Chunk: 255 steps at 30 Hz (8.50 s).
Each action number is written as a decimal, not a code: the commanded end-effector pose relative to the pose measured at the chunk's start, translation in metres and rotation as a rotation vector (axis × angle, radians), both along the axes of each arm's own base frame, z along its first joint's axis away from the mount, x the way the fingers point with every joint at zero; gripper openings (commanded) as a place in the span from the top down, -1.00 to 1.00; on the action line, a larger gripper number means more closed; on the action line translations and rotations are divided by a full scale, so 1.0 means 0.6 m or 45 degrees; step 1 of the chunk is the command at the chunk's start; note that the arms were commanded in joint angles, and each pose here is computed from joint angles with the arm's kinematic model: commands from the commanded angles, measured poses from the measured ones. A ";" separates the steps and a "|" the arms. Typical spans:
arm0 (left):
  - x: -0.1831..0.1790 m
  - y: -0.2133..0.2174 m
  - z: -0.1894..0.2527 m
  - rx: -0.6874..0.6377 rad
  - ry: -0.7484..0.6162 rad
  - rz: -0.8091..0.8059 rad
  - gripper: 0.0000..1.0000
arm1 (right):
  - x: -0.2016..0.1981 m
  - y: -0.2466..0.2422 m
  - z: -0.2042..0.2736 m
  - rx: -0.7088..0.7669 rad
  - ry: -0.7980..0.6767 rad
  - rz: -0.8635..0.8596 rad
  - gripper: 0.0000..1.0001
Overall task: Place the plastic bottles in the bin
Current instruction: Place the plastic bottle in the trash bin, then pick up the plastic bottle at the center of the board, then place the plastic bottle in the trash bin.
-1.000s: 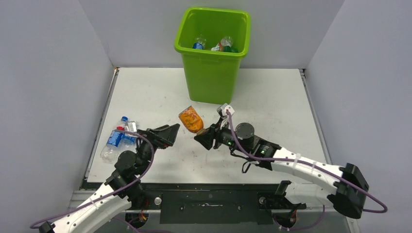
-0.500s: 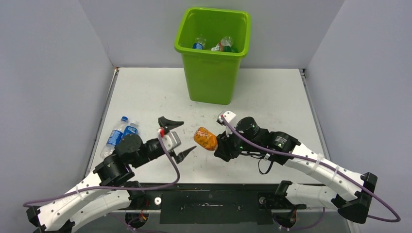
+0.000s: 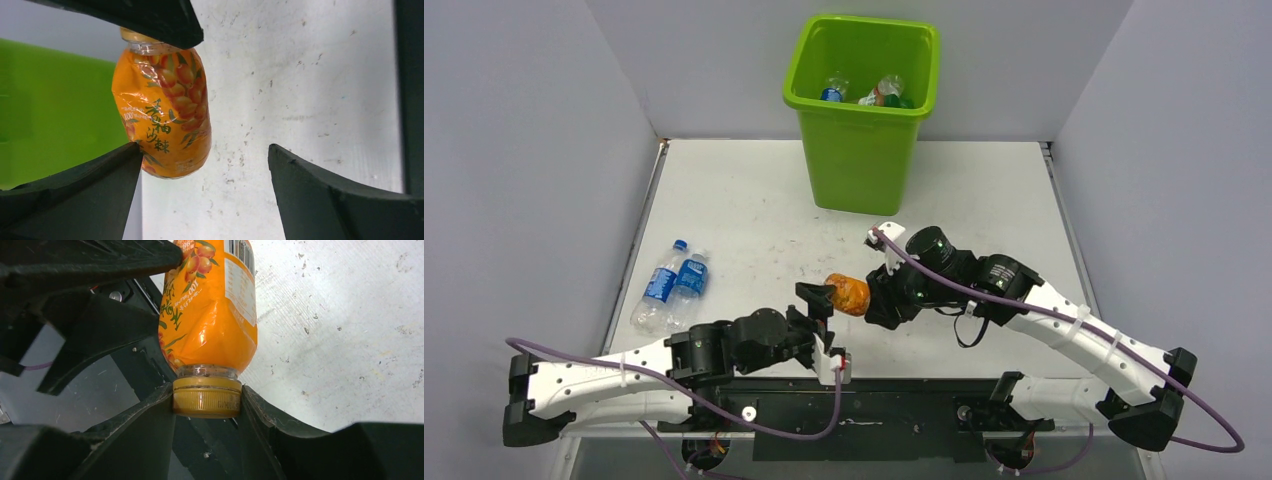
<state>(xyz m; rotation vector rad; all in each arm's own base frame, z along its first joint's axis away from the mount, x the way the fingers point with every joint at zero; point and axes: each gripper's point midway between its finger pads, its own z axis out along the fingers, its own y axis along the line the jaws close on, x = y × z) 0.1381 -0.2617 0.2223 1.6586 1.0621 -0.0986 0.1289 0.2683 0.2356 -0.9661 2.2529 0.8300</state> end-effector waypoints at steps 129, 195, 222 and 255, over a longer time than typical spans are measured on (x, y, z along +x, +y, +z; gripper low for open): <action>0.094 0.347 0.143 -1.615 0.308 1.473 -0.92 | 0.587 -0.038 0.565 1.194 -1.101 -0.913 -1.00; 0.265 0.488 -0.305 -0.721 1.186 2.645 0.11 | 0.101 0.007 -0.034 0.839 -0.270 -0.561 -1.00; 0.037 0.053 0.165 -1.308 0.962 0.070 0.91 | 0.010 0.002 0.251 1.240 -0.546 -0.139 -0.87; 0.014 0.057 0.148 -1.284 0.996 0.027 1.00 | 0.094 0.186 0.259 1.132 -0.569 -0.197 -0.72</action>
